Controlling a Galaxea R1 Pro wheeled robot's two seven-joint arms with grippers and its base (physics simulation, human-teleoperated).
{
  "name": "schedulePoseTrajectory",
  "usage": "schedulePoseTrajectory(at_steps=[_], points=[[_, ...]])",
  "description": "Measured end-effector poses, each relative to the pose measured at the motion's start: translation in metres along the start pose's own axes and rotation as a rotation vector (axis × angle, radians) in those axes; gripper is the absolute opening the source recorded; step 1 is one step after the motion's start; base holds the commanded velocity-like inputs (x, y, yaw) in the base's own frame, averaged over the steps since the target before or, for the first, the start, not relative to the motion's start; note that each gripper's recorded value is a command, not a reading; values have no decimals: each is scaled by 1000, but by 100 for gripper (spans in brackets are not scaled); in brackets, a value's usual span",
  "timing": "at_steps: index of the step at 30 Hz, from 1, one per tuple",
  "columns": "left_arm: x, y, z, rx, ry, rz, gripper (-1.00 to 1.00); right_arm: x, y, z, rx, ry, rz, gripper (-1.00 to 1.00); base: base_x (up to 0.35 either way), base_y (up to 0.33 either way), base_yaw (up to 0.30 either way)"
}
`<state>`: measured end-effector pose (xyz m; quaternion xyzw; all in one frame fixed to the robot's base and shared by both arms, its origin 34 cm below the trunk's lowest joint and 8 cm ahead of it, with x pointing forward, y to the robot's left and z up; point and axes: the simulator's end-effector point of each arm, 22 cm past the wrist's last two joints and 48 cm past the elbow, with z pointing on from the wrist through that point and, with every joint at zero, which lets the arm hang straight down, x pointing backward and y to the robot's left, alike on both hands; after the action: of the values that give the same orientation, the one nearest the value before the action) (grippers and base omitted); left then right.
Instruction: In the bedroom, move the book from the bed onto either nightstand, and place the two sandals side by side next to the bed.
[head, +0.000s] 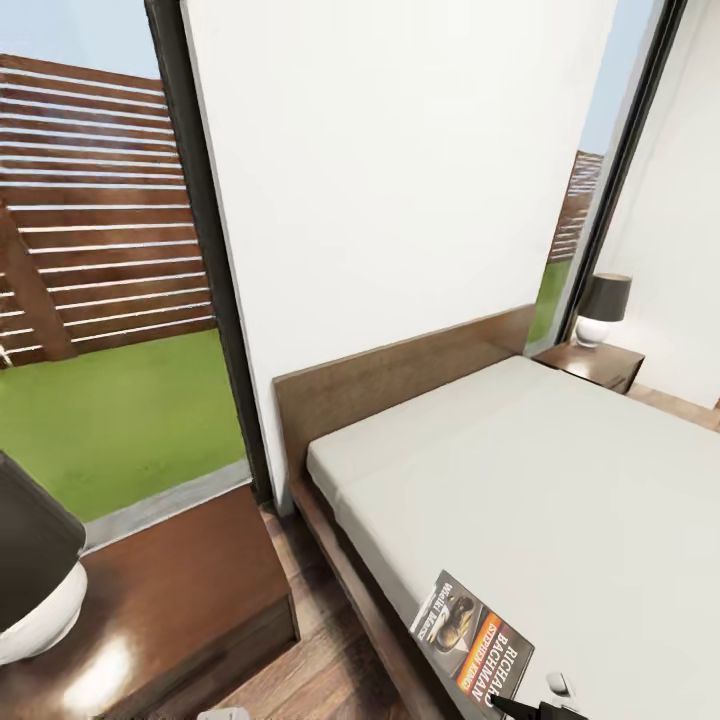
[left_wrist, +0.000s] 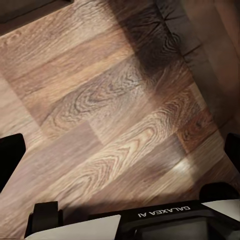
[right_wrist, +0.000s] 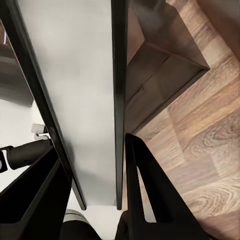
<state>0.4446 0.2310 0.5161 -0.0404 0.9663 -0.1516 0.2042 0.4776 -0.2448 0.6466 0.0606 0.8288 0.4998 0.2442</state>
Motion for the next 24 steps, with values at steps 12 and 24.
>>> schedulePoseTrajectory(at_steps=[12,24], points=[[0,0,0,0,0,0,100,0,0,0,0,0,0,-100,0,0,293],[0,0,0,1,0,0,100,0,0,0,1,0,0,-100,0,0,293]])
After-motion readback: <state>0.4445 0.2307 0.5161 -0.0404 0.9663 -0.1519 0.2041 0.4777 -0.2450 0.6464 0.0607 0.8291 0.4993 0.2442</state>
